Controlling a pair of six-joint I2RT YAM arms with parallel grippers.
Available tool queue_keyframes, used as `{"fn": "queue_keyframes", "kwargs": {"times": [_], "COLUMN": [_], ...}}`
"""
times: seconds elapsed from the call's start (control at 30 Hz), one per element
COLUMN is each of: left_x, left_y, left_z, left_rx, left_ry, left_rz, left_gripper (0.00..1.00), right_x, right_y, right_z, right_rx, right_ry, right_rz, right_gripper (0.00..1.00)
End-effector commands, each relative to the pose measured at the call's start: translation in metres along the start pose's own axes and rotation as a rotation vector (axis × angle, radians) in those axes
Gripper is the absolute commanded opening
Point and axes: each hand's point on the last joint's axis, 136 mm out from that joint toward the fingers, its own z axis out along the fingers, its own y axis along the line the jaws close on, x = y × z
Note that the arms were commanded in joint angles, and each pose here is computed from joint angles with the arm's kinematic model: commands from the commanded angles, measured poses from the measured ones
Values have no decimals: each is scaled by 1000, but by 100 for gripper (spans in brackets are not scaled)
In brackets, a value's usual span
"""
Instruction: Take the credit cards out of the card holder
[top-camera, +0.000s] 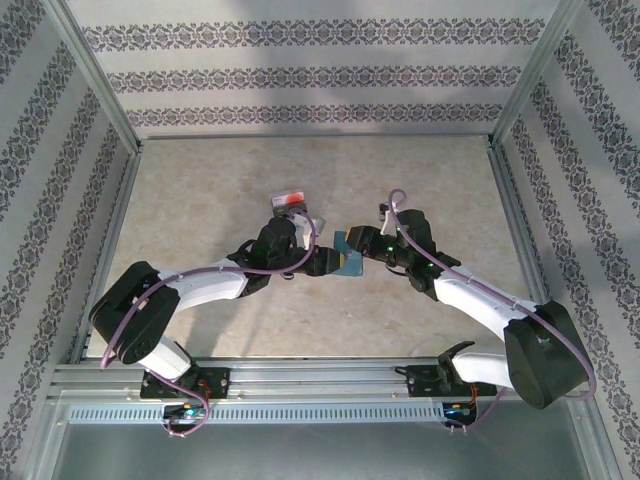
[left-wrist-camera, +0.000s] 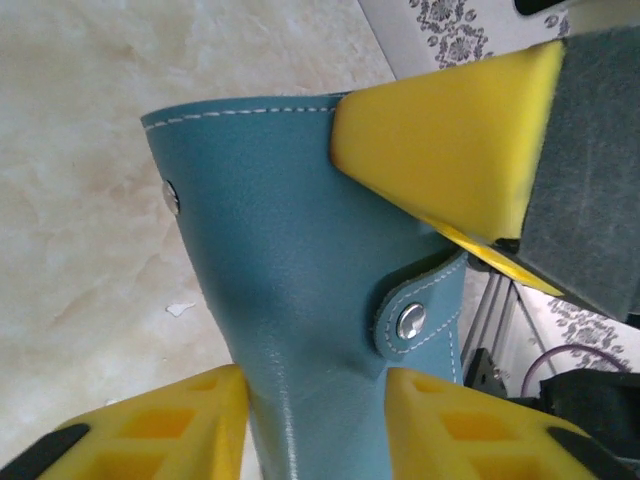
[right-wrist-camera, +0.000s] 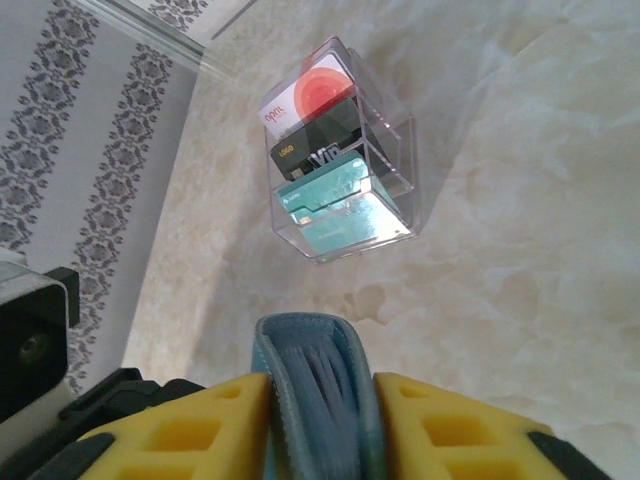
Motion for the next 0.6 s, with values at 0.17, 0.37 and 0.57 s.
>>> {"fn": "queue_keyframes", "kwargs": {"times": [0.17, 0.37, 0.57], "left_x": [-27, -32, -23], "left_y": [-12, -7, -18], "left_z": [-43, -65, -54], "left_rx": [18, -4, 85], "left_ry": [-103, -122, -30], "left_rz": [84, 113, 116], "left_gripper": [54, 67, 75], "right_x": [-14, -25, -31], "right_y": [28, 50, 83], "right_z": [-8, -15, -14], "right_rx": [-135, -265, -405], "right_ry": [-24, -6, 58], "right_rz": [-34, -48, -81], "right_gripper": [16, 14, 13]}}
